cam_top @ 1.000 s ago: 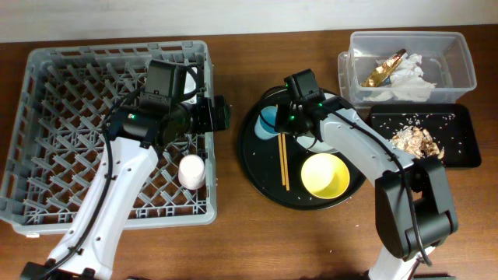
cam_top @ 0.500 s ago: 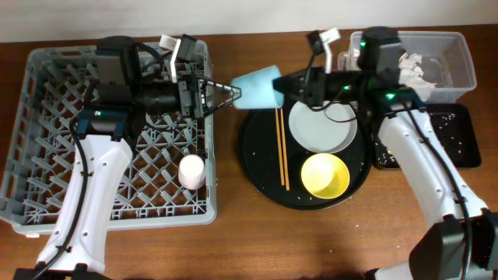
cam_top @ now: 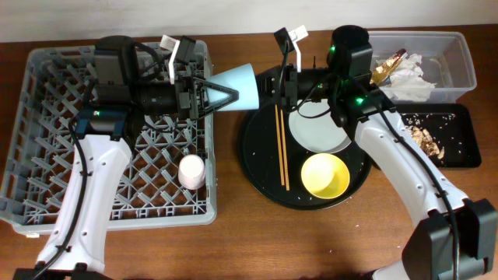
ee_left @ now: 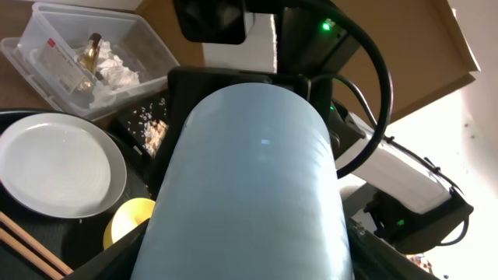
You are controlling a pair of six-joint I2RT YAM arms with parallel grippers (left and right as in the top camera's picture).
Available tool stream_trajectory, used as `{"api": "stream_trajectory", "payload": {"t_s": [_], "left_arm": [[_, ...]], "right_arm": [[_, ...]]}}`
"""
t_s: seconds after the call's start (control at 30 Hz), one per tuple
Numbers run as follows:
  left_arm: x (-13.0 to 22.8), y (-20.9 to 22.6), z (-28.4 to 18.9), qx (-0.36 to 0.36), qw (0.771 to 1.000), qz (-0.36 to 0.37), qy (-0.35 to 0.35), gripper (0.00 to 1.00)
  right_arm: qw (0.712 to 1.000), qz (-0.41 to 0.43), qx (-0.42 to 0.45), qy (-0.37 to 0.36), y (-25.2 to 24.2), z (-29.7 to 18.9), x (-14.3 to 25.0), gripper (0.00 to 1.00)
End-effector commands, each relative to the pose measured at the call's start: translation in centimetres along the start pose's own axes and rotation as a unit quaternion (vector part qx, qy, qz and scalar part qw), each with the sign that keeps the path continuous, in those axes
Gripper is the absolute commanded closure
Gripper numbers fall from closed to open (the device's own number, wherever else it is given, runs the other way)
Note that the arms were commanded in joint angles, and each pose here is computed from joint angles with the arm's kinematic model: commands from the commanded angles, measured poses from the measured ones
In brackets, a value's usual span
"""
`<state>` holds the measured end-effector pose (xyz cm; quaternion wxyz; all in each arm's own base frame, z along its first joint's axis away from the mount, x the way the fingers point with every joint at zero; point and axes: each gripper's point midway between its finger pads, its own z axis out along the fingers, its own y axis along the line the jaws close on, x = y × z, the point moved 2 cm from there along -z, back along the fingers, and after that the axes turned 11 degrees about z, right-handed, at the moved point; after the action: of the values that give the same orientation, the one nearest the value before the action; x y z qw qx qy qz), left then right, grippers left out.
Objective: Sort waste into correct bins and load items into the dishwasher rack
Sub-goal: 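Place the light-blue cup in the rack with the left gripper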
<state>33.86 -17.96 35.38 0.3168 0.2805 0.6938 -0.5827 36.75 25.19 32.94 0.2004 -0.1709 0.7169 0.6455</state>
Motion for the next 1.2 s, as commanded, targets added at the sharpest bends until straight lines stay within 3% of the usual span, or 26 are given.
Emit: {"api": "stream_trajectory", "payload": {"t_s": [0.0,0.1,0.17,0.2,0.27,0.3,0.37,0.43,0.5,0.57,0.63,0.7,0.87,0.93,0.97,1.03,1.13,1.17], "left_arm": [[-0.2,-0.6,0.0,0.009,1.0,0.011,0.0,0.45],[-0.5,0.0,-0.7,-0.005,1.0,0.017,-0.008,0.46],[-0.9,1.0,-2.4,-0.029,0.998,0.059,-0.022,0.46],[-1.0,2.5,-3.4,-0.072,0.996,0.048,-0.03,0.46],[0.4,7.3,-6.0,-0.225,0.974,-0.002,-0.024,0.46],[2.2,10.2,-7.9,-0.337,0.94,-0.047,0.0,0.5],[4.4,11.9,-10.0,-0.447,0.889,-0.087,0.043,0.5],[4.6,11.0,-13.6,-0.599,0.79,-0.083,0.105,0.5],[4.6,10.1,-14.1,-0.643,0.751,-0.067,0.132,0.5],[6.0,11.1,-11.8,-0.627,0.757,-0.07,0.172,0.5],[9.3,14.9,-9.5,-0.605,0.751,-0.106,0.242,0.51],[11.2,16.7,-7.9,-0.572,0.763,-0.136,0.267,0.51],[13.1,18.7,-6.9,-0.554,0.763,-0.161,0.291,0.51],[14.3,19.6,-6.4,-0.542,0.763,-0.177,0.305,0.35],[14.5,19.8,-6.3,-0.541,0.762,-0.179,0.307,0.15],[13.7,19.8,-6.2,-0.543,0.765,-0.172,0.299,0.08],[8.6,17.4,-5.9,-0.544,0.783,-0.141,0.267,0.08],[6.7,15.6,-3.8,-0.505,0.814,-0.101,0.268,0.09]], "right_arm": [[1.0,0.008,0.006,0.0,-0.6,0.6,-0.1,0.25],[0.999,0.032,0.024,-0.01,-1.8,-0.9,-0.4,0.12],[0.994,0.07,0.071,-0.038,-4.4,-3.4,-0.9,0.01],[0.986,0.101,0.117,-0.056,-6.5,-5.2,-0.8,0.02],[0.965,0.155,0.194,-0.082,-9.8,-8.5,0.0,0.02],[0.949,0.181,0.239,-0.095,-11.4,-9.9,0.6,0.01],[0.925,0.21,0.296,-0.107,-13.2,-11.4,1.4,0.02],[0.913,0.216,0.327,-0.115,-14.0,-12.0,1.6,0.02],[0.911,0.215,0.332,-0.117,-14.1,-12.1,1.6,0.02],[0.908,0.218,0.337,-0.117,-14.3,-12.2,1.7,0.02],[0.903,0.229,0.344,-0.112,-14.4,-12.4,2.2,0.02],[0.895,0.24,0.36,-0.108,-14.8,-12.7,2.8,0.02],[0.894,0.24,0.362,-0.107,-14.8,-12.7,2.9,0.02],[0.89,0.244,0.369,-0.107,-15.0,-12.9,3.1,0.01],[0.887,0.248,0.376,-0.104,-15.2,-13.0,3.4,0.02],[0.887,0.247,0.377,-0.099,-15.1,-13.0,3.6,0.02],[0.894,0.224,0.374,-0.105,-14.5,-13.8,2.7,0.02],[0.891,0.21,0.383,-0.124,-13.5,-15.6,1.4,0.02]]}}
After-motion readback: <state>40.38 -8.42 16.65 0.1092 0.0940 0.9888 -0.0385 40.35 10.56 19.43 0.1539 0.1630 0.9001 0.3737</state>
